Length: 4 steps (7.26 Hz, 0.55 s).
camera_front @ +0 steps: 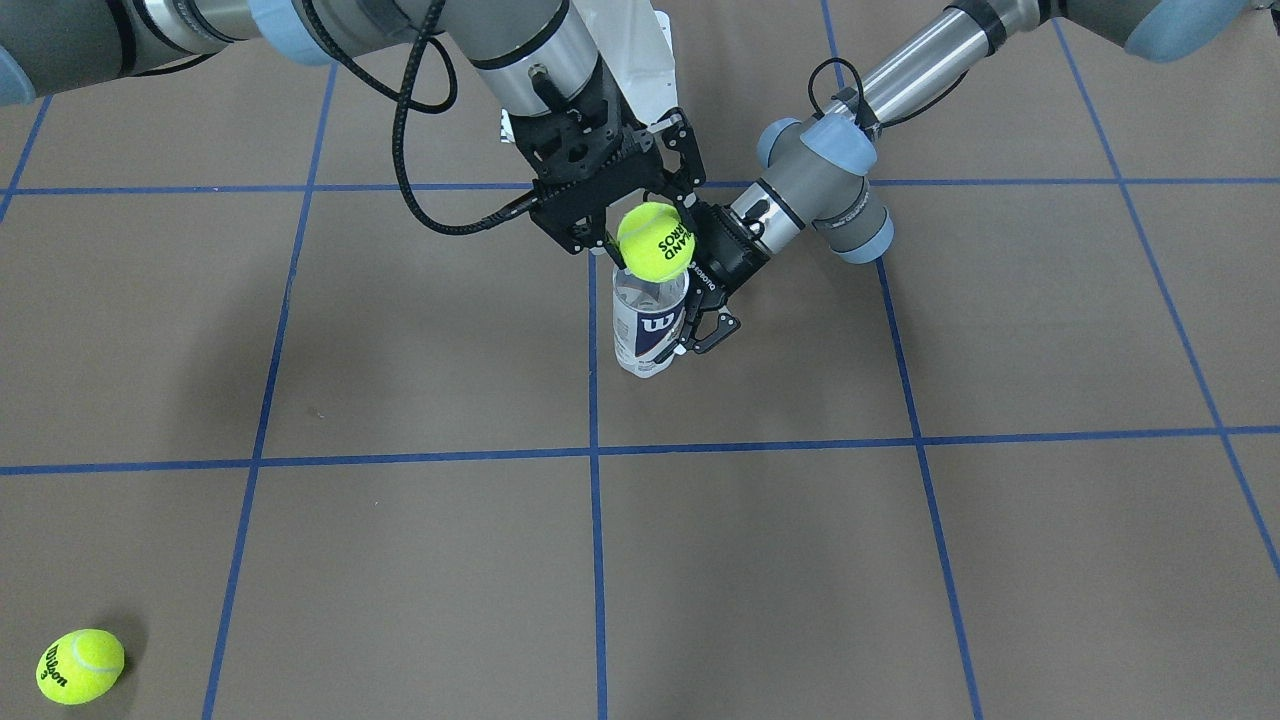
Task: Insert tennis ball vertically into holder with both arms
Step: 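Carry the ball with the right gripper toward the can held by the left gripper, then lower the ball into the can's open top with the right gripper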
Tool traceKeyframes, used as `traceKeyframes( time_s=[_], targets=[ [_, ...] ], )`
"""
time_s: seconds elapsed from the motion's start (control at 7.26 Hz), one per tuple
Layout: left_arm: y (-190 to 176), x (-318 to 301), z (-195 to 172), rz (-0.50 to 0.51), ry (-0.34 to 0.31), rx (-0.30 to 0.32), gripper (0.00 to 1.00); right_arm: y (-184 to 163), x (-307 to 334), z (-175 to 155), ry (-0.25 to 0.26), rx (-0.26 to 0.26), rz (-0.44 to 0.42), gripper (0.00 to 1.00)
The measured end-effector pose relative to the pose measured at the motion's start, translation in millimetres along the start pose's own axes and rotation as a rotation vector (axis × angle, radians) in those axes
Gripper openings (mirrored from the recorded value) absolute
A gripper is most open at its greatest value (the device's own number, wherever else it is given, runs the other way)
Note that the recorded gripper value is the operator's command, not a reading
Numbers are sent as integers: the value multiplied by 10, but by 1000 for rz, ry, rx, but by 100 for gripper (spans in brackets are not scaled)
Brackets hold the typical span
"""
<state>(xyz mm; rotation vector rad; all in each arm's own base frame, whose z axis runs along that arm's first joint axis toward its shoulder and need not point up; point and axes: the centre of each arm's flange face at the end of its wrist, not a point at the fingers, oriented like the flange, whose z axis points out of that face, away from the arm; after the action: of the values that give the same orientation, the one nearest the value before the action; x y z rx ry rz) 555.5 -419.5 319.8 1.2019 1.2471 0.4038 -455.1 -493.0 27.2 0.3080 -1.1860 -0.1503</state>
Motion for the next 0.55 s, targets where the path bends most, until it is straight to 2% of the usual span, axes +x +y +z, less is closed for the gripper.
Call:
traceKeyframes(
  time_s=[0.28, 0.55],
  targets=[
    [-14, 11, 4, 0, 2, 2, 75, -59, 47, 128, 28, 0, 8, 0],
    [-38, 24, 7, 0, 4, 7, 75, -55, 58, 174, 34, -4, 11, 0]
  ],
)
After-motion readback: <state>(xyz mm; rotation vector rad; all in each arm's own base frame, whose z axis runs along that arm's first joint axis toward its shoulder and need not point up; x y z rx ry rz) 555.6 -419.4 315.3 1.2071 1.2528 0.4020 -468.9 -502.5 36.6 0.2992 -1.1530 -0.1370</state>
